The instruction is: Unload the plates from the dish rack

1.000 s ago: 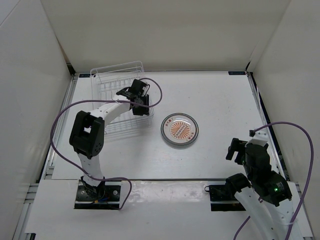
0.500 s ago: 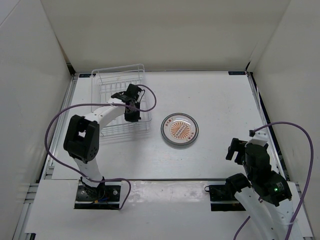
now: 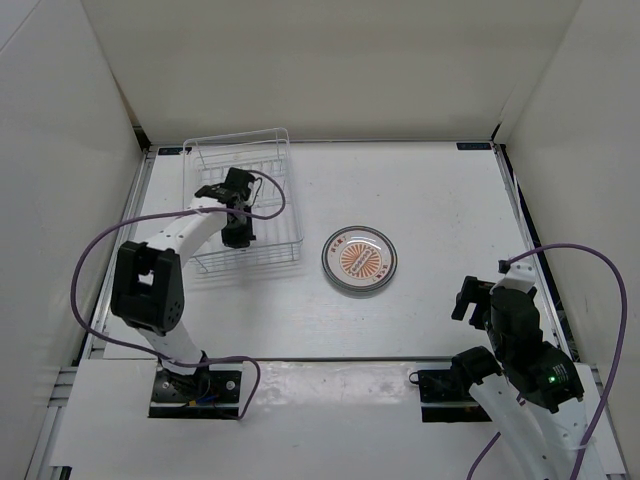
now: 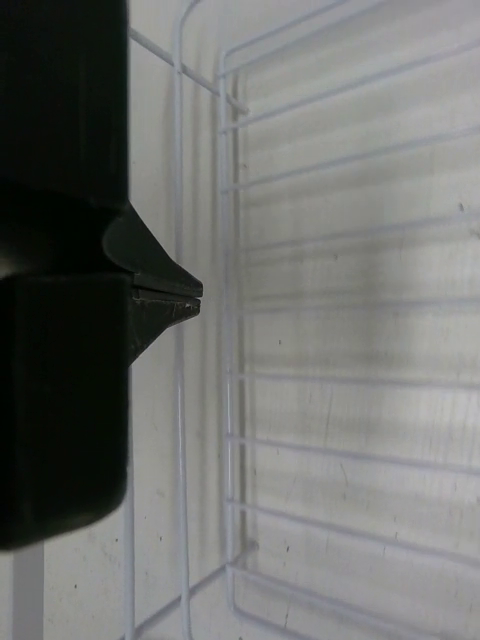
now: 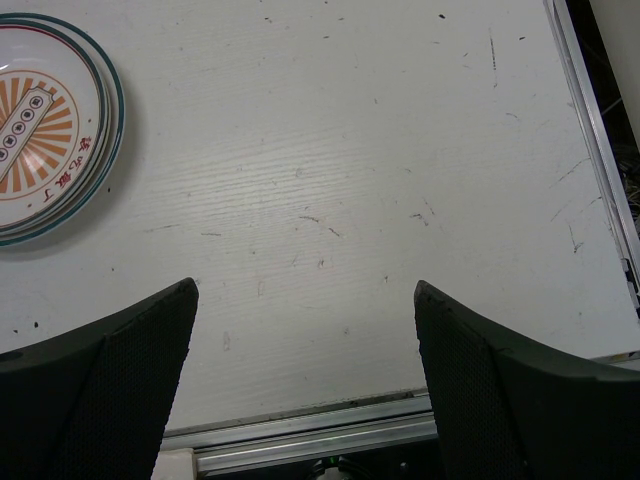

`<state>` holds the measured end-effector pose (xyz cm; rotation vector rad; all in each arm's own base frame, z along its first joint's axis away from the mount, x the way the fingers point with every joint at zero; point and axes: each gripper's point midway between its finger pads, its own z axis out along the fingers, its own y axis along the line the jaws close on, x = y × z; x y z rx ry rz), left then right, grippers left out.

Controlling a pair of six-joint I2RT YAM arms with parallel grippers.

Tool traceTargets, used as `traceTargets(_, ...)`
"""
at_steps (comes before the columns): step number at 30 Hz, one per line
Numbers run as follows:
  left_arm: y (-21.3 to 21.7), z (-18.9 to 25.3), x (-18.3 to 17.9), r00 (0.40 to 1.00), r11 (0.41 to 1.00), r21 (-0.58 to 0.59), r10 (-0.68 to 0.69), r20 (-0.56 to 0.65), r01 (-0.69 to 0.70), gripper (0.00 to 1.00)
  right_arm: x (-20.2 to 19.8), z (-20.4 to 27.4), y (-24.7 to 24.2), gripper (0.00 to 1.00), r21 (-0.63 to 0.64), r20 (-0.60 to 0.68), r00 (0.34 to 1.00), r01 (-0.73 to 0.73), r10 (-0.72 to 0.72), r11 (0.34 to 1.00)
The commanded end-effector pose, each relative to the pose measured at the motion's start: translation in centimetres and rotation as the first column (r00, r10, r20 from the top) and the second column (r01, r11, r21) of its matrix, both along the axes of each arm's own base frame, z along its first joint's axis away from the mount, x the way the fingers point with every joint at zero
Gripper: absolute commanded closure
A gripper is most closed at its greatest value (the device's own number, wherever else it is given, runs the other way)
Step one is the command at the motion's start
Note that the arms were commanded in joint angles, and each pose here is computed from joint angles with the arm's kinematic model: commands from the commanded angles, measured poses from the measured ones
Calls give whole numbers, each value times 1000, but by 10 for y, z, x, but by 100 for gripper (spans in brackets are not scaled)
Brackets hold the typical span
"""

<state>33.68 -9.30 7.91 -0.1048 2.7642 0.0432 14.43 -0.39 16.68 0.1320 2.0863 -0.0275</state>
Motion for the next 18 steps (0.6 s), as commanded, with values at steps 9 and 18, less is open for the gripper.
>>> traceTargets(9,66,19,-13,962,963,-48,267,58,-264,92,5,6,1,10,10,41,999,-1,1,1000)
traceTargets(18,120,23,-14,900,895,-115,436,19,-431,91,5,4,3,10,6,30,999,-14,13,1000)
